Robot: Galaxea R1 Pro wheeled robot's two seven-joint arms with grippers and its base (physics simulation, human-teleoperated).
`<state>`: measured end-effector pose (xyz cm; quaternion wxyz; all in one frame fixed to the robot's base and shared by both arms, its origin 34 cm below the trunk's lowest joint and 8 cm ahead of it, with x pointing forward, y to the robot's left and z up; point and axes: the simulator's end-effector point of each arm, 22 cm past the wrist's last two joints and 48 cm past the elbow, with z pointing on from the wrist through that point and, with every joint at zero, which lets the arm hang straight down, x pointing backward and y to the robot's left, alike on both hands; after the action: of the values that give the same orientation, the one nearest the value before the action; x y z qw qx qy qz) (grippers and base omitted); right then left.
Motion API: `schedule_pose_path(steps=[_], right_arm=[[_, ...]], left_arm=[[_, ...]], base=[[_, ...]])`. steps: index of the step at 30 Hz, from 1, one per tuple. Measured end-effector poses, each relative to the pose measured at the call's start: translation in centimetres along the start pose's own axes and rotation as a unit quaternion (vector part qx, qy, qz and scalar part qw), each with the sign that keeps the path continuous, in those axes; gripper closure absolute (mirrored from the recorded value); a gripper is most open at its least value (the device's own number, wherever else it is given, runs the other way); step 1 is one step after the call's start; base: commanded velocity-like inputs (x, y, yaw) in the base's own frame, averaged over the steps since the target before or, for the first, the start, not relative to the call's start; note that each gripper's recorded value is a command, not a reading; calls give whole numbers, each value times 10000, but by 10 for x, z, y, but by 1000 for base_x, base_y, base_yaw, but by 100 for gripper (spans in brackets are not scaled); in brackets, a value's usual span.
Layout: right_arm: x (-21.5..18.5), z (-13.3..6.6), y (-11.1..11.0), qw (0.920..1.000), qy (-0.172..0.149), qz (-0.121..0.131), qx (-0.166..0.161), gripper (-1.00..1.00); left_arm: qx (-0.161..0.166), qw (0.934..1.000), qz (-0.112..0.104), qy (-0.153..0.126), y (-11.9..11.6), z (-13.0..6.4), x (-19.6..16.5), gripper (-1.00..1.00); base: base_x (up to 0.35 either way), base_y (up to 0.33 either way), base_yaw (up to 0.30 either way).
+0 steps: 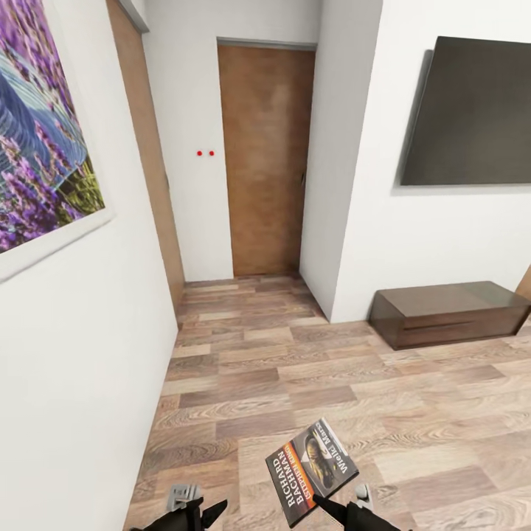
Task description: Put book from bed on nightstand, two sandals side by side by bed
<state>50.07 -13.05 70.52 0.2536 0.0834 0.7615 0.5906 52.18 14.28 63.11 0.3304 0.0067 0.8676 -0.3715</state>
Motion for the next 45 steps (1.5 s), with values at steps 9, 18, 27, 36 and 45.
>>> schedule_pose_path(steps=[9, 18, 27, 36, 45], right_arm=[[0, 0, 0, 10000, 4, 1, 0, 100], [1, 0, 0, 10000, 11, -1, 2, 100], [0, 0, 0, 10000, 0, 4, 0, 100], [0, 0, 0, 10000, 4, 2, 3, 100], [0, 0, 0, 10000, 7, 2, 3, 100]], left_arm=[[1, 10000, 0, 0, 0, 0, 0, -100], [1, 10000, 0, 0, 0, 0, 0, -100], [0, 10000, -3, 2, 0, 0, 0, -100], [-2, 10000, -8, 8, 0, 0, 1, -100], [-2, 10000, -8, 8, 0, 0, 1, -100]], base=[[306, -92, 0], [299, -84, -16], [147, -39, -256], [2, 0, -284], [0, 0, -285]])
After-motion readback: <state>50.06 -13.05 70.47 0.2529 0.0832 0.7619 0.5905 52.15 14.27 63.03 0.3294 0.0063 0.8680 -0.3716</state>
